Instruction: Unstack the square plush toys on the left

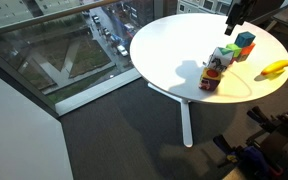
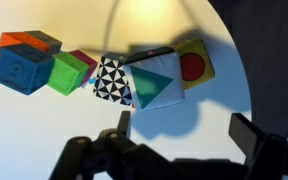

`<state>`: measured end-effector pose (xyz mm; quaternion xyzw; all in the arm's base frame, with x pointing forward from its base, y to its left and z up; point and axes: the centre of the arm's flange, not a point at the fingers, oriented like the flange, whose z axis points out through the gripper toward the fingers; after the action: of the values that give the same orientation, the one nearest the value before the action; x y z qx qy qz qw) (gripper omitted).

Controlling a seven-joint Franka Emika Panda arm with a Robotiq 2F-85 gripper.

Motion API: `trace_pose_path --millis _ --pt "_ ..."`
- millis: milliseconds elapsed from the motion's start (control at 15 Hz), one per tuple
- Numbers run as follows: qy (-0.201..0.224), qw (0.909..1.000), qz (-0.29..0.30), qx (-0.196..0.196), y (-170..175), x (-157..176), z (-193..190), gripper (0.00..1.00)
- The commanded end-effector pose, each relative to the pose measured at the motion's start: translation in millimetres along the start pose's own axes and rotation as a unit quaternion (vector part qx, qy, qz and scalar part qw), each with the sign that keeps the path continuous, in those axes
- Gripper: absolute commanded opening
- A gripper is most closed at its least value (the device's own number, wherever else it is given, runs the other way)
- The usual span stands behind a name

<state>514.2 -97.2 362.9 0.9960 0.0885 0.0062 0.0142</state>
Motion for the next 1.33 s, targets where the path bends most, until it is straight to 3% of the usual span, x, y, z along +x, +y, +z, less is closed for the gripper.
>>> trace_pose_path --millis 0,600,1267 --pt "0.0 1.0 0.0 0.0 0.0 0.1 -0.2 1.0" --pt "-0.006 0.9999 -0.009 0.002 1.0 -5.3 7.7 1.0" --pt "-0.012 0.9978 -0.065 0.003 17.3 -12.0 49.5 1.0"
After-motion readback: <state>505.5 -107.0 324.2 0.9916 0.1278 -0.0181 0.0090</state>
